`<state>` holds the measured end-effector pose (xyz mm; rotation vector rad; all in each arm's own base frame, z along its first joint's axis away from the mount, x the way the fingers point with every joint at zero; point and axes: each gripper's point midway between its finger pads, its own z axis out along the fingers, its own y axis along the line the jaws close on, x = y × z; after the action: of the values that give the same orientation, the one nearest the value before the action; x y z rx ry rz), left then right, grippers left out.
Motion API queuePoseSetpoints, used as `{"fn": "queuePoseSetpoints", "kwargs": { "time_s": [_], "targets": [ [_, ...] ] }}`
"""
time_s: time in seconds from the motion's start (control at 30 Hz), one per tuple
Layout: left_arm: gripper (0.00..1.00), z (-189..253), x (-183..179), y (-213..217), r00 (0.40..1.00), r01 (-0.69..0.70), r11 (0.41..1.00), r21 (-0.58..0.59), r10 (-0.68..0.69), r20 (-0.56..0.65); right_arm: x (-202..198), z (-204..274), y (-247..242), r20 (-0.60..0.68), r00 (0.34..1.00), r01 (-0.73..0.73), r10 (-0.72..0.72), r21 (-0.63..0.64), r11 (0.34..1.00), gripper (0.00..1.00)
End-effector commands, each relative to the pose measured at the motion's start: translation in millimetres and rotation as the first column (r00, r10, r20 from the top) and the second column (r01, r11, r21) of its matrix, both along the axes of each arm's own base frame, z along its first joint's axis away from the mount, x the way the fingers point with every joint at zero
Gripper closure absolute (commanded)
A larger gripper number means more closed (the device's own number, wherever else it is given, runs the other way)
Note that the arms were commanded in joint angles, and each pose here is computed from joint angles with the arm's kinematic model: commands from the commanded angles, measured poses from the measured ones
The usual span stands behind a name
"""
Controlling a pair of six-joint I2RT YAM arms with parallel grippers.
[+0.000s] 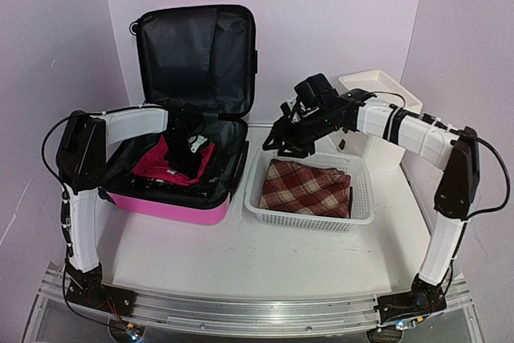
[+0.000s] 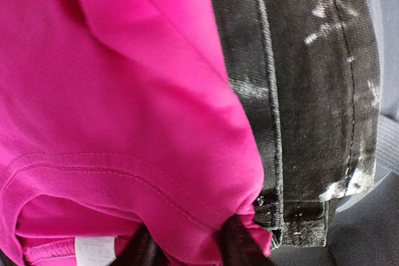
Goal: Open, take out, and arrange the luggage
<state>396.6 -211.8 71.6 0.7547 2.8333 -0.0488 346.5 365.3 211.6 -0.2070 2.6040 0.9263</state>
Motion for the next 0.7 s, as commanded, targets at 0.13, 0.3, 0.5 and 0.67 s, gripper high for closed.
{"fn": "queuePoseSetpoints", "kwargs": {
  "time_s": [0.13,0.3,0.5,0.67],
  "targets": [
    [0.86,7,4,37,0.998,-0.061,0.998,0.032,0.061,0.016,48,33,75,-0.039,0.992,0.125,-0.119,0.254,0.959,0.51],
    [0.96,32,6,42,0.995,-0.067,0.998,-0.016,0.068,0.074,60,24,109,-0.085,0.990,0.136,-0.115,0.303,0.943,0.51],
    [1.00,67,1,35,0.988,-0.043,0.992,-0.118,0.060,0.143,76,11,150,-0.146,0.982,0.165,-0.116,0.391,0.905,0.50],
    [1.00,87,-9,26,0.986,-0.012,0.980,-0.200,0.044,0.158,87,-6,175,-0.187,0.971,0.217,-0.148,0.433,0.875,0.39]
  ]
}}
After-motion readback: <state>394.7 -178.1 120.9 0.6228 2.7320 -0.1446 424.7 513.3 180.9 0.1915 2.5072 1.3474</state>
